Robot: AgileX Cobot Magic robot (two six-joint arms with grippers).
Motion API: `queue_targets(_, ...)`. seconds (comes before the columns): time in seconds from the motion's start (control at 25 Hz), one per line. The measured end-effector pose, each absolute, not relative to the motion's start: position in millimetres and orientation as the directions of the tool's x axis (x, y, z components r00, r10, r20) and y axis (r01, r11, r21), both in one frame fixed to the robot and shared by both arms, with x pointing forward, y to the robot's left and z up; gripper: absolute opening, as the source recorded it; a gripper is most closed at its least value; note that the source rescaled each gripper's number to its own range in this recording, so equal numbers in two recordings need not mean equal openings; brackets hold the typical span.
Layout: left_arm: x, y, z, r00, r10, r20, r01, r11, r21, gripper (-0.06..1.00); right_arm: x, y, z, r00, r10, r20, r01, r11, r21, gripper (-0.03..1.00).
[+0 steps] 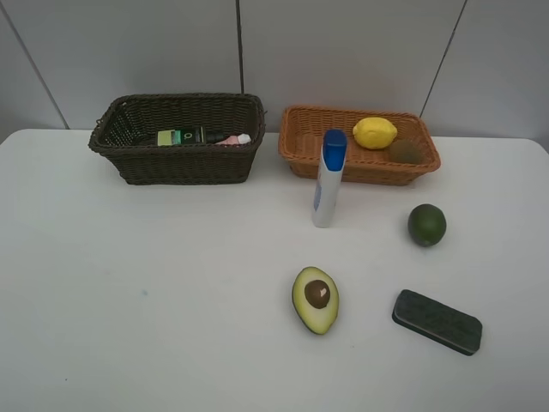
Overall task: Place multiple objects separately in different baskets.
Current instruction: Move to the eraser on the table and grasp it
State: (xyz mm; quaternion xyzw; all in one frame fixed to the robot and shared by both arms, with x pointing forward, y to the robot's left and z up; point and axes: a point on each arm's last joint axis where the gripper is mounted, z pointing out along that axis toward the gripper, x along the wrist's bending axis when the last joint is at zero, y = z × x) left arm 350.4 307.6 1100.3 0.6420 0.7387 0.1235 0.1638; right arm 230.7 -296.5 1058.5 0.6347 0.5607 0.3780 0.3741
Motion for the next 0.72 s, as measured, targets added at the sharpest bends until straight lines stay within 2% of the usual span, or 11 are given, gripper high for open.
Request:
queue_targets(0.2,290,294,1080,0.023,0.996,-0.081,0.844,0.024,0.536,1.00,231,-297,1059,0.085,0.995,0.060,0.429,-0.091,0.899,1.00)
queue_targets(0.36,263,289,1059,0.136,0.990,-0.038,0.791,-0.085,0.606,1.00,231,-297,1059,0.085,0.995,0.060,0.429,-0.091,0.899,1.00)
queue_targets(0.72,240,285,1047,0.157,0.988,-0.002,0.606,-0.095,0.790,1.00,231,-297,1059,0.085,0.995,0.060,0.429,-0.091,0.899,1.00)
